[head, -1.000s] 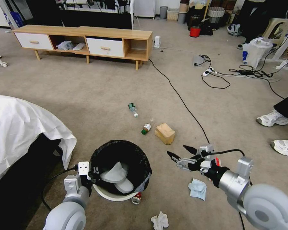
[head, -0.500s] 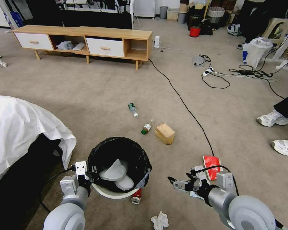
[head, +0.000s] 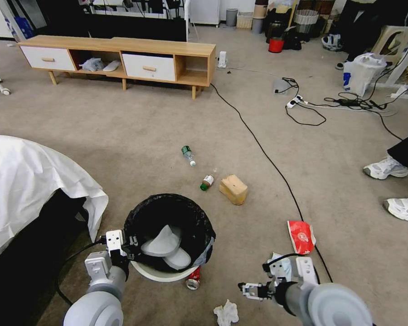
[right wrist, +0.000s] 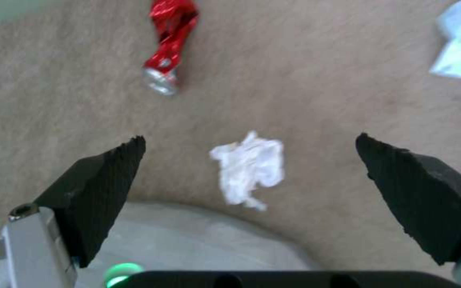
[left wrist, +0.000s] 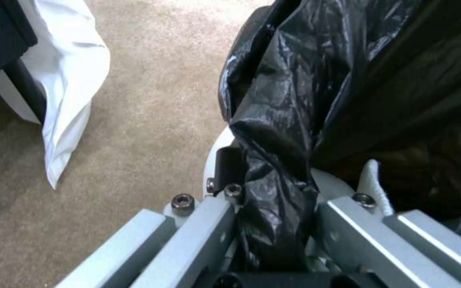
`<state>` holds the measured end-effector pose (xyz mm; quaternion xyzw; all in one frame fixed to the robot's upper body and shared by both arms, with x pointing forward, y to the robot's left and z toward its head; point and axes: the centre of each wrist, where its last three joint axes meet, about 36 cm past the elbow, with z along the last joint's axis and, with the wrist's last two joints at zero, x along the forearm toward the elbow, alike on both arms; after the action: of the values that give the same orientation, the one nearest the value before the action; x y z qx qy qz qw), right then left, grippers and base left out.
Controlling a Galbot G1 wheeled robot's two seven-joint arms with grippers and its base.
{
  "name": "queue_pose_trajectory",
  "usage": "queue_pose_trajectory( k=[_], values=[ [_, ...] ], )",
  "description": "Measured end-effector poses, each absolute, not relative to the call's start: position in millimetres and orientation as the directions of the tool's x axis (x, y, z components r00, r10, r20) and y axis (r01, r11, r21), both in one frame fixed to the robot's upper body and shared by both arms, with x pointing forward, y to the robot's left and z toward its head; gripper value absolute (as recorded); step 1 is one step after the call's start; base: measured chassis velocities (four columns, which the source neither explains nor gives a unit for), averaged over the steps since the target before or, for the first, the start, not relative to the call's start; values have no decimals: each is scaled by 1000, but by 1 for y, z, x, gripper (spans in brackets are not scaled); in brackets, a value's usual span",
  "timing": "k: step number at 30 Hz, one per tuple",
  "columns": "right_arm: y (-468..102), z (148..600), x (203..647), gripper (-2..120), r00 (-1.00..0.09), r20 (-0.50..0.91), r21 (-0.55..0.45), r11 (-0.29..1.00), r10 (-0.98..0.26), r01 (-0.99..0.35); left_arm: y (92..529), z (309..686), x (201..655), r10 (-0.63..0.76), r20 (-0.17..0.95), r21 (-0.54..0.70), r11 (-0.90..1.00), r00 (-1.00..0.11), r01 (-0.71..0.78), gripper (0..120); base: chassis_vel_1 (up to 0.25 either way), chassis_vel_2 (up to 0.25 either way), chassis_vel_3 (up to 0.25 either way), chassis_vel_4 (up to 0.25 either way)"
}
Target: Pick up the trash bin and place the garbage on the floor into it.
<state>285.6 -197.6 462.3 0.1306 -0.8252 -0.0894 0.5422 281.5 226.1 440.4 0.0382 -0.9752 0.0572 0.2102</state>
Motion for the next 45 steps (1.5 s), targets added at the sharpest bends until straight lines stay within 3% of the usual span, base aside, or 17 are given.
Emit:
queue_pose_trajectory(
  k=[8,12,23,34,45],
  values=[
    [-145,467,322,100,-298,881,349,930,-369,-121,230,443,284,-55,404,-98,990,-913,-103,1,0,0,0,0],
    [-131,464,336,100,-250,901,331,934,-354,-130,233,444,284,-58,401,-100,989,-914,-107,1,0,0,0,0],
    [-158,422,326,100,-188,952,241,970,-241,-24,239,441,293,-51,399,-100,990,-916,-99,1,0,0,0,0],
    [-164,439,337,100,-178,945,277,961,-273,-4,237,439,295,-41,402,-98,991,-915,-87,1,0,0,0,0],
    [-148,456,371,100,4,944,330,943,-331,29,235,435,294,-37,411,-104,991,-911,-87,1,0,0,0,0]
  ],
)
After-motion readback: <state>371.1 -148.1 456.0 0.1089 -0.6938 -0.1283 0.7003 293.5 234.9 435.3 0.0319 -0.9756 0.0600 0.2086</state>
